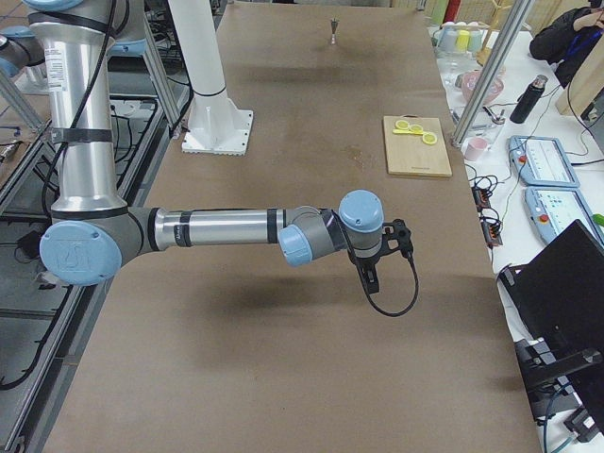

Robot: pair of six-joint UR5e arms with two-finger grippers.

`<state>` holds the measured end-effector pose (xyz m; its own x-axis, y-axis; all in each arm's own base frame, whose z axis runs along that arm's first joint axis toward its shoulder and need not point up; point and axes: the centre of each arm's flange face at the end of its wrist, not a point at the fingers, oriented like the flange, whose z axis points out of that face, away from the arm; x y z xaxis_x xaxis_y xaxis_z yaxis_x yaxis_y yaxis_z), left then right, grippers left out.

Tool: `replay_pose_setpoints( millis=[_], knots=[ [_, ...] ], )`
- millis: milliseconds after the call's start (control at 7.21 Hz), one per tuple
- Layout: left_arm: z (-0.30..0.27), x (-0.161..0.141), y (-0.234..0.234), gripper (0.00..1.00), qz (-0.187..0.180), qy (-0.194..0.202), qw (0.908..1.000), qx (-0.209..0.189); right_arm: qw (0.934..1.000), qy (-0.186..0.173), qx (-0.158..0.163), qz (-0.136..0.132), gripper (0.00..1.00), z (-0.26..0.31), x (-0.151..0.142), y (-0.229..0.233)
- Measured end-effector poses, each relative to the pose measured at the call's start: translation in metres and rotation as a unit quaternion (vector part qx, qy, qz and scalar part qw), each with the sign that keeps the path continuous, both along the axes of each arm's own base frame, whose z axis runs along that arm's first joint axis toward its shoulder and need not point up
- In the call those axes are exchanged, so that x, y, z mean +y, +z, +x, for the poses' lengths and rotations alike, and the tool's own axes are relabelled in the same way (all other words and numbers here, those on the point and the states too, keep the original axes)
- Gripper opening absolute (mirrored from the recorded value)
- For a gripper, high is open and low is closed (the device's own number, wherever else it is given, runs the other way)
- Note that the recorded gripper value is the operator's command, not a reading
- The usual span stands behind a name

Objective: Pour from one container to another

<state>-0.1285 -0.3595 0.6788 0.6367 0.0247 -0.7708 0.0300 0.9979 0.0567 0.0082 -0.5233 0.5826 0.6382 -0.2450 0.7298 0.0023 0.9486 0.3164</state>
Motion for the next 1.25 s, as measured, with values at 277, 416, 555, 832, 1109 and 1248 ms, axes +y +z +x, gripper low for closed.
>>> replay_pose_setpoints(
  millis=[277, 416, 555, 832, 1109, 1248],
  knots=[
    [-0.004, -0.025, -0.02, 0.99, 0.05, -0.005, 0.9987, 0.009, 0.9986, -0.023, -0.031, 0.037, 1.0, -0.015, -0.002, -0.016],
    [-0.006, -0.034, -0.031, 0.99, 0.082, -0.004, 0.9966, 0.004, 0.9945, -0.045, -0.045, 0.083, 1.0, -0.034, -0.003, -0.031],
    [-0.008, -0.044, -0.046, 0.99, 0.13, -0.002, 0.9915, -0.009, 0.9862, -0.07, -0.057, 0.138, 1.0, -0.058, 0.0, -0.043],
    [-0.008, -0.052, -0.082, 0.99, 0.233, 0.001, 0.9716, -0.038, 0.967, -0.106, -0.076, 0.219, 1.0, -0.09, 0.011, -0.052],
    [-0.002, -0.035, -0.115, 0.99, 0.296, 0.002, 0.9537, -0.054, 0.9433, -0.131, -0.093, 0.29, 1.0, -0.108, 0.029, -0.044],
    [0.002, -0.015, -0.118, 0.99, 0.334, 0.003, 0.9403, -0.064, 0.9279, -0.149, -0.104, 0.325, 1.0, -0.121, 0.045, -0.032]
  ],
)
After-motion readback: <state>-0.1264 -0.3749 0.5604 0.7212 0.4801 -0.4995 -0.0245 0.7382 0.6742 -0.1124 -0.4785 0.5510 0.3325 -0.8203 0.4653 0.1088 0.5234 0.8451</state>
